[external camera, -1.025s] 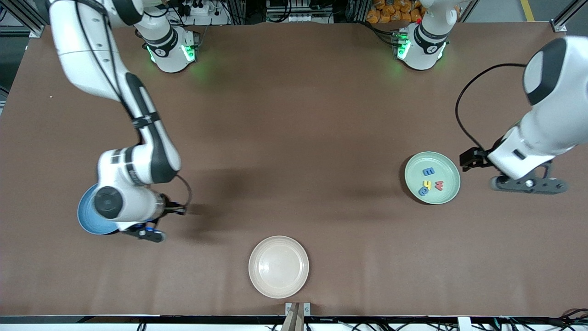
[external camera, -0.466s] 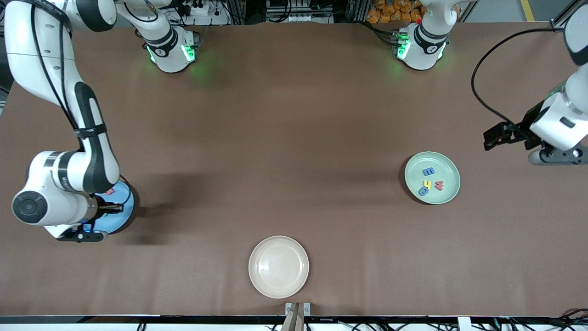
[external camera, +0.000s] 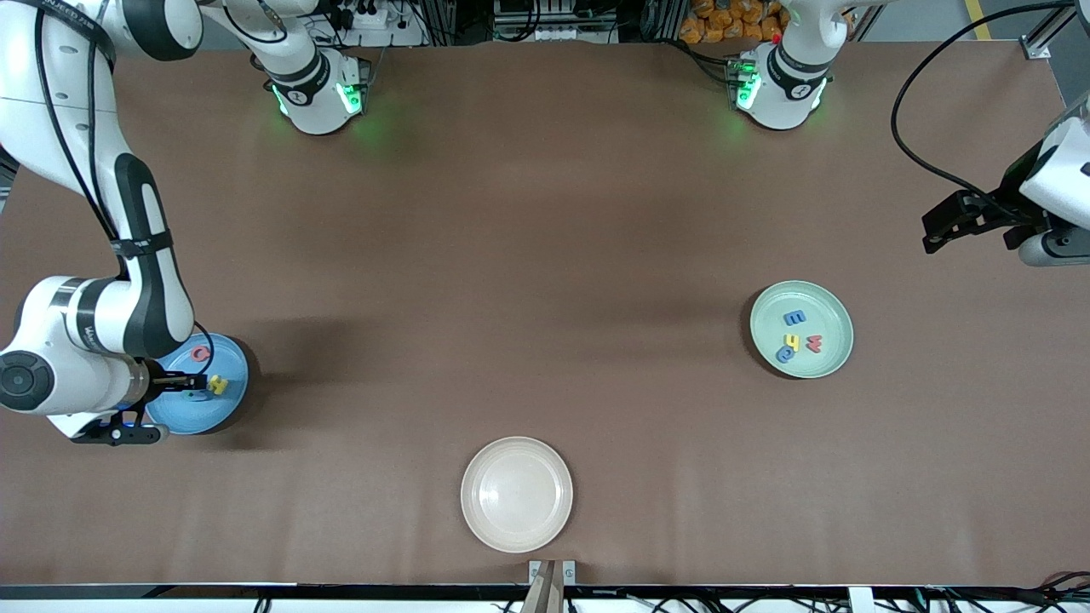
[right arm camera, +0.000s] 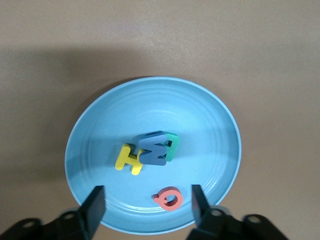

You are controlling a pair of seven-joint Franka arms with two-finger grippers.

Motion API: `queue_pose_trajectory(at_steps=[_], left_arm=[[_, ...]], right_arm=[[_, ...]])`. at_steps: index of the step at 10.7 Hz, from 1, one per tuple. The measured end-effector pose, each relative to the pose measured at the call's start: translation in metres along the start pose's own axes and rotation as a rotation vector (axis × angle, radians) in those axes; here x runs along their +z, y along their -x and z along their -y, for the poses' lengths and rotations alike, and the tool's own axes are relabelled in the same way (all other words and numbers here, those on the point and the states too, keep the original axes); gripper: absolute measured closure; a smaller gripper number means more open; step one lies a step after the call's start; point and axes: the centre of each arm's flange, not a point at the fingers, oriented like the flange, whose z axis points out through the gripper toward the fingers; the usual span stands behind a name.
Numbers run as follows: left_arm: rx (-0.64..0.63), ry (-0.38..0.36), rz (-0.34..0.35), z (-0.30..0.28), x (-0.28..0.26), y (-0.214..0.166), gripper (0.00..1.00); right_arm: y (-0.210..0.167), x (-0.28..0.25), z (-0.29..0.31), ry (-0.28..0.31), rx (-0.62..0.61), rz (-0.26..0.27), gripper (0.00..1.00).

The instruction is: Sort uppercase to blue plate, lowercase to green plate

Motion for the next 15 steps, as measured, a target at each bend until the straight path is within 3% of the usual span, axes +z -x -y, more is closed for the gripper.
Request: queue_pose_trajectory(at_steps=[1,2,4,7,10,15], left_arm=[[-0.006,-0.001,-0.004,0.003,-0.003,0.001,0.0],[-0.01,-0.001,-0.003,0.006,-0.006,0.003,0.0],[-0.016,-0.003,0.013,0.009,-0.012,0.008,0.0],[-0.019,-0.003,0.049,0.011,-0.013,0.014,0.0],[-0.017,-0.004,0.063,0.013,-0.013,0.016,0.0],[-0.008,-0.004,0.068,0.022,-0.017,0.017,0.0]], right_arm=[[0.001,-0.001,-0.002,-0.004,0.003,0.001,0.04],[0.007,-0.003,-0.005,-0.013,0.005,0.004,0.0],[0.029,-0.007,-0.007,-0.03,0.002,0.0,0.0],[0.083,-0.003,0.009,-0.049,-0.019,-0.085,0.0],[0.13,-0.019,0.02,-0.061,-0.038,-0.1,0.0],[0.153,-0.085,0.043,-0.054,-0.087,-0.202,0.0]])
